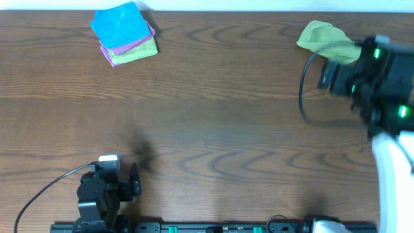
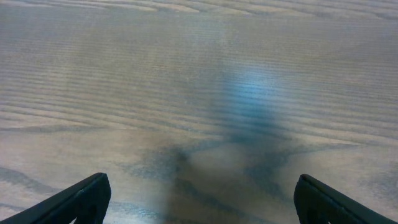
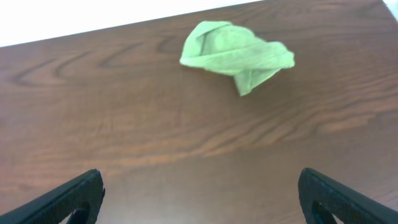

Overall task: Fold the cloth
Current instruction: 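Reach the right gripper to the crumpled lime-green cloth and grasp it, then lift the cloth with the right gripper and drag it toward table center, then lay the cloth flat with the right gripper while left arm approaches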

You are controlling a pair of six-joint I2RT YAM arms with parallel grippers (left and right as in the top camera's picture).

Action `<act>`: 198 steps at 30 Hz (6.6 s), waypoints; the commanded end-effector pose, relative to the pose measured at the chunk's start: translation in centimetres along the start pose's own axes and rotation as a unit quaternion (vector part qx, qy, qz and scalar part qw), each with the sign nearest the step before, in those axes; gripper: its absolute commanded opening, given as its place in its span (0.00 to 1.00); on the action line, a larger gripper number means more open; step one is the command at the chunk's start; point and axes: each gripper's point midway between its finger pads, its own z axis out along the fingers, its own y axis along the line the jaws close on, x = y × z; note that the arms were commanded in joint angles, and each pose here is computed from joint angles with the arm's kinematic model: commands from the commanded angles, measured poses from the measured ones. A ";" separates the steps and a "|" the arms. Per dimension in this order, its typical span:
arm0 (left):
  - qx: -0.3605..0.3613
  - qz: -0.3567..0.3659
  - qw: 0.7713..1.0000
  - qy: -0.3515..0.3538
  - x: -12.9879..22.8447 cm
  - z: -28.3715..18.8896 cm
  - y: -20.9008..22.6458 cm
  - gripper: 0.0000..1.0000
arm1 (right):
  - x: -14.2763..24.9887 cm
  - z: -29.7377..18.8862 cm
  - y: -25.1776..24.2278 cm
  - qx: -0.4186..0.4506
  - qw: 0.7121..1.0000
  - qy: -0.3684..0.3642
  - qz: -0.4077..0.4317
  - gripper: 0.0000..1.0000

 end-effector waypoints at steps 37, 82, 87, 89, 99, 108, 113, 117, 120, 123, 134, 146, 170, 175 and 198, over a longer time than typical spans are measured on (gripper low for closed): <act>-0.003 0.004 1.000 -0.001 0.1 0.0 0.1 0.95 | 3.4 28.8 -8.6 0.042 0.988 0.110 0.105 0.85; -0.003 0.004 1.000 -0.001 0.1 0.0 0.1 0.95 | 6.4 33.0 -8.0 0.020 0.983 0.120 0.139 0.38; -0.003 0.004 1.000 -0.001 0.1 0.0 0.1 0.95 | 7.9 33.8 -7.5 0.008 0.980 0.140 0.143 0.19; -0.003 0.004 1.000 -0.001 0.1 0.0 0.1 0.95 | 8.1 33.7 -7.4 0.008 0.979 0.143 0.142 0.01; -0.003 0.004 1.000 -0.001 0.1 0.0 0.1 0.95 | 1.8 28.6 -4.8 -0.015 0.992 0.090 0.086 0.01; -0.003 0.004 1.000 -0.001 0.1 0.0 0.1 0.95 | -3.2 16.6 3.8 -0.072 0.995 0.058 -0.036 0.01; -0.003 0.004 1.000 -0.001 0.1 0.0 0.1 0.96 | -2.6 9.6 9.4 -0.114 0.987 0.065 -0.091 0.01; -0.003 0.004 1.000 -0.001 0.1 0.0 0.1 0.95 | -0.2 5.2 13.2 -0.148 0.976 0.092 -0.133 0.01; -0.003 0.004 1.000 -0.001 0.1 0.0 0.1 0.95 | 2.2 2.5 16.2 -0.175 0.963 0.118 -0.168 0.01; -0.003 0.004 1.000 -0.001 0.1 0.0 0.1 0.95 | 4.9 -0.1 19.4 -0.209 0.945 0.142 -0.206 0.01; -0.003 0.004 1.000 -0.001 0.1 0.0 0.1 0.96 | 13.5 -11.7 31.0 -0.383 0.855 0.171 -0.306 0.01; -0.003 0.004 1.000 -0.001 0.1 0.0 0.1 0.96 | 11.6 -16.6 30.5 -0.381 0.869 0.093 -0.302 0.01; -0.001 0.004 1.000 -0.002 0.0 0.0 0.0 0.95 | 0.7 18.3 7.3 -0.002 0.993 0.107 -0.040 0.66; -0.002 0.004 1.000 -0.003 -0.1 0.0 0.0 0.96 | 2.8 15.5 10.9 -0.114 0.979 0.160 -0.048 0.70; 0.201 -0.116 0.973 -0.004 -11.4 -2.6 -6.7 0.96 | 15.1 13.7 11.0 -0.241 0.902 0.358 0.018 0.70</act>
